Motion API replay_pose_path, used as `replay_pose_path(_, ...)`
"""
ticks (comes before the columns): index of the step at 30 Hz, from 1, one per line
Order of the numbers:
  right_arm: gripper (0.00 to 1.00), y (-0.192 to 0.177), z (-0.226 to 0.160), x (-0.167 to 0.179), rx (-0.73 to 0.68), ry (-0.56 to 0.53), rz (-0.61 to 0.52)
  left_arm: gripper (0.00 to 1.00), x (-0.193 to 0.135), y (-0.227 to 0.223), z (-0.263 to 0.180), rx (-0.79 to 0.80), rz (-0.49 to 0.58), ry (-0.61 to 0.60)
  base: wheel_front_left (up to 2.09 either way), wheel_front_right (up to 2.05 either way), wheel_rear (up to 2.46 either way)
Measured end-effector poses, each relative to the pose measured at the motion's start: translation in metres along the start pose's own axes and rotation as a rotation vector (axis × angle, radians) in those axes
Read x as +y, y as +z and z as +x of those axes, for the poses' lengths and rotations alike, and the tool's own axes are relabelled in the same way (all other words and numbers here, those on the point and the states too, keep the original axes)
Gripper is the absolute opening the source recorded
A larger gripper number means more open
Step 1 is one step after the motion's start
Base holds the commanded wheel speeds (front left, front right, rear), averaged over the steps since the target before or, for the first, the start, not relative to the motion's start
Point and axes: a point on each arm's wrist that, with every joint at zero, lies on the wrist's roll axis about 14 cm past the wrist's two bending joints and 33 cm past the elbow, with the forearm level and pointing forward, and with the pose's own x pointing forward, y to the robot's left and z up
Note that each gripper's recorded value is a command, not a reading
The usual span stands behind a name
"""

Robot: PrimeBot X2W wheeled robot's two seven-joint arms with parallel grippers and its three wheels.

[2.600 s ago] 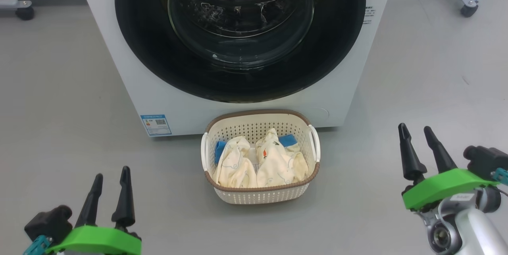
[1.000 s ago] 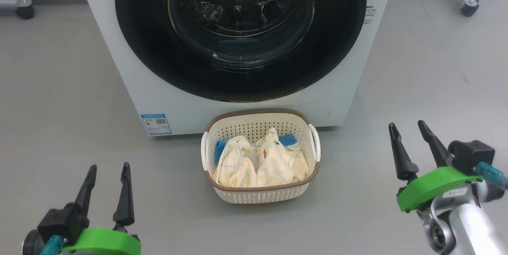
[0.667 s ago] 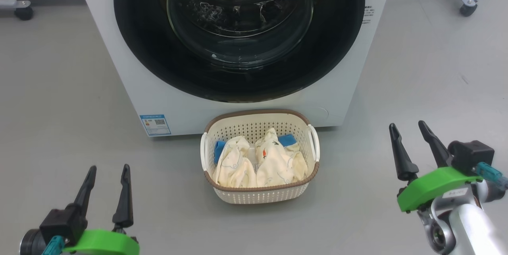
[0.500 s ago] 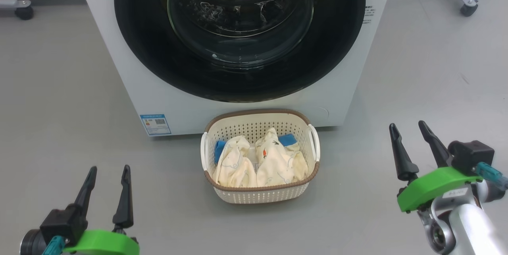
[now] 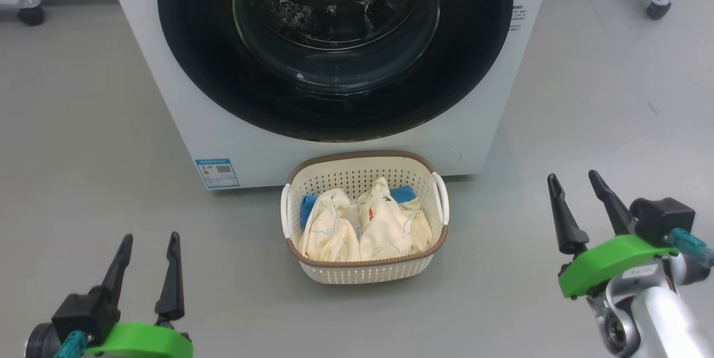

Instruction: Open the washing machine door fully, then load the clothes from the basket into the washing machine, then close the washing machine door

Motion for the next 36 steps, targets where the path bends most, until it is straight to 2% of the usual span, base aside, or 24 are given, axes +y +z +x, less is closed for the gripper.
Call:
replay_pose_path(16,1.0,-0.004,0.001,0.0,0.011,-0.003,0.006,1.0,0.002,-0.002,-0.002,0.01,0.014,0.0,0.21,0.21,-0.43)
replay_pose_path(36,1.0,-0.011,0.005,-0.001,0.027,-0.009,0.018,1.0,0.009,-0.005,0.001,0.02,0.003,0.023,1.16,1.16,-2.32)
